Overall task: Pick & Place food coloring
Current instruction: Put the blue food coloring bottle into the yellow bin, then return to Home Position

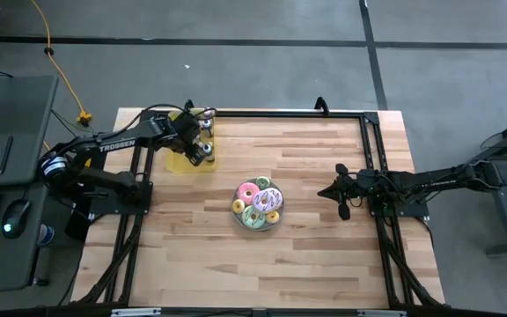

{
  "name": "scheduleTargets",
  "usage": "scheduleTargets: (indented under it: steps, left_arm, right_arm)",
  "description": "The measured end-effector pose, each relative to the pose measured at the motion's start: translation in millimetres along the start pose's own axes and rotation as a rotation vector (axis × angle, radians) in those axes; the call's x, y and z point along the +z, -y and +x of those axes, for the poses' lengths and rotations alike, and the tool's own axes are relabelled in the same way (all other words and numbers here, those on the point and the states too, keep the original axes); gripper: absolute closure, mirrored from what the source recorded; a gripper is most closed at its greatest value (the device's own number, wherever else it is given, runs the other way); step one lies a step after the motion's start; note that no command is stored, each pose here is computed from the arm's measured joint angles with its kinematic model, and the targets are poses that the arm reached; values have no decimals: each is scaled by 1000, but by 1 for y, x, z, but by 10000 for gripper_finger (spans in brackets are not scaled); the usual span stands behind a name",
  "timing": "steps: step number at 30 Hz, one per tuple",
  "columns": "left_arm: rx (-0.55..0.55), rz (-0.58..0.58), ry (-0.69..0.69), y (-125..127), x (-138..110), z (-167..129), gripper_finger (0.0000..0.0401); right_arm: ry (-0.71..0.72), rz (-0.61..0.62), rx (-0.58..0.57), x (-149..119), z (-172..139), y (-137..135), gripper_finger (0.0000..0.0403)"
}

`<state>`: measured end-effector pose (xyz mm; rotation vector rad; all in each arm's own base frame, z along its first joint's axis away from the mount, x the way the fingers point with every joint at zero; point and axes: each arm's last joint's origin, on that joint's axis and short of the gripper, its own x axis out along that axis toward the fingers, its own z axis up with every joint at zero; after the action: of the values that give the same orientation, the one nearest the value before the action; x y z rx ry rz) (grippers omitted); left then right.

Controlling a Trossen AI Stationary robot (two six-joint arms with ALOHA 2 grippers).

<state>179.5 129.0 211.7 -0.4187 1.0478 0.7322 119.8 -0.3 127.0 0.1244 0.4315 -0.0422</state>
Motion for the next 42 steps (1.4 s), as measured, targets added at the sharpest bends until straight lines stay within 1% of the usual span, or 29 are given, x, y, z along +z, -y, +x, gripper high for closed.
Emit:
scheduleTargets:
  steps: [3, 12, 18, 21, 25, 29, 32, 34, 36, 42]
  left_arm:
    - [-21, 0, -3, 1, 0, 0, 259]
    - [-28, 8, -2, 0, -1, -2, 258]
    - [-70, 24, -8, 2, -1, -2, 252]
    - [-77, 26, -9, 2, -1, -2, 228]
    - [-69, 26, -9, 2, -2, -2, 183]
    - [-20, 27, 0, 0, -1, -2, 139]
    - [24, 30, 8, -1, -1, -3, 114]
    - [30, 49, 9, -1, 1, -8, 102]
    - [26, 57, 37, -1, 7, -15, 94]
    - [5, 70, 144, -2, 24, -46, 89]
  right_arm:
    - [0, 0, 0, 0, 0, 0, 402]
    - [0, 0, 0, 0, 0, 0, 402]
    - [0, 0, 0, 0, 0, 0, 402]
    - [0, 0, 0, 0, 0, 0, 402]
    - [0, 0, 0, 0, 0, 0, 402]
    - [0, 0, 0, 0, 0, 0, 402]
    - [0, 0, 0, 0, 0, 0, 402]
    - [0, 0, 0, 0, 0, 0, 402]
    - [0, 0, -1, 0, 0, 0, 402]
    - [0, 0, 0, 0, 0, 0, 402]
